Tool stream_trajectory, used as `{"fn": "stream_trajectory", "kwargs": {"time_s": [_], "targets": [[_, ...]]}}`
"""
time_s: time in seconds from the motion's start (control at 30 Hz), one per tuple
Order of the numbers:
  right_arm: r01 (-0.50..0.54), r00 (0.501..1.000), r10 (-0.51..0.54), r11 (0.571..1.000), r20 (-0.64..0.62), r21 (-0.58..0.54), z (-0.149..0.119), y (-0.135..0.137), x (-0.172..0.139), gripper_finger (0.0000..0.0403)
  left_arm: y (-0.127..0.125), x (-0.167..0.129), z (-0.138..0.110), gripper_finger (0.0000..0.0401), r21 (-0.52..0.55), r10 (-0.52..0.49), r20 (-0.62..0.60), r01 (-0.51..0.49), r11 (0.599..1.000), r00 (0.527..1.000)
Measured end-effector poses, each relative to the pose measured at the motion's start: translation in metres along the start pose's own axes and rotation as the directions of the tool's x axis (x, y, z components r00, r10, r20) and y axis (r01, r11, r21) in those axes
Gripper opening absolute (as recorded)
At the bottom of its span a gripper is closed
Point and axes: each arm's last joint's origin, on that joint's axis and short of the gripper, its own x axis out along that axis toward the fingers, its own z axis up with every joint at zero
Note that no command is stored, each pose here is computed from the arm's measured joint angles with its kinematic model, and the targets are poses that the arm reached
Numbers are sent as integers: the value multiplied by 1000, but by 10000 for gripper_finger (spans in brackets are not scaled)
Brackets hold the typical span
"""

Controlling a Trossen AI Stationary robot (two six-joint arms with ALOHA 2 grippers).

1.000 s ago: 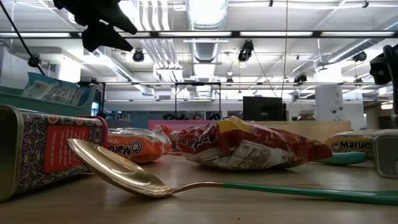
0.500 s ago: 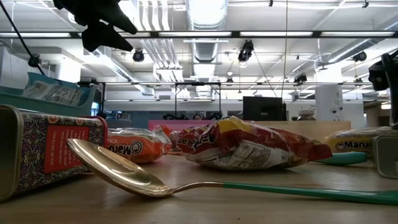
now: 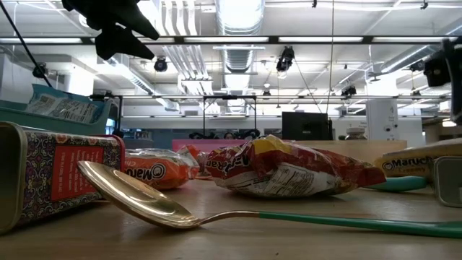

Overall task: Pick & Place Food Item
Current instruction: Put the yellow noodle pack into the green bin

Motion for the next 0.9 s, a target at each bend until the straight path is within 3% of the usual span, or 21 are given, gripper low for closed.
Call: {"fn": "stream_trajectory", "kwargs": {"time_s": [0.5,0.9], "targets": [[-43,983,49,998,176,-35,27,5,-64,11,0,0,0,255,0,15,6,-15,1000,1000],[-111,940,134,990,313,-91,56,11,-93,10,3,5,-7,255,5,29,9,-29,1000,1000]]}}
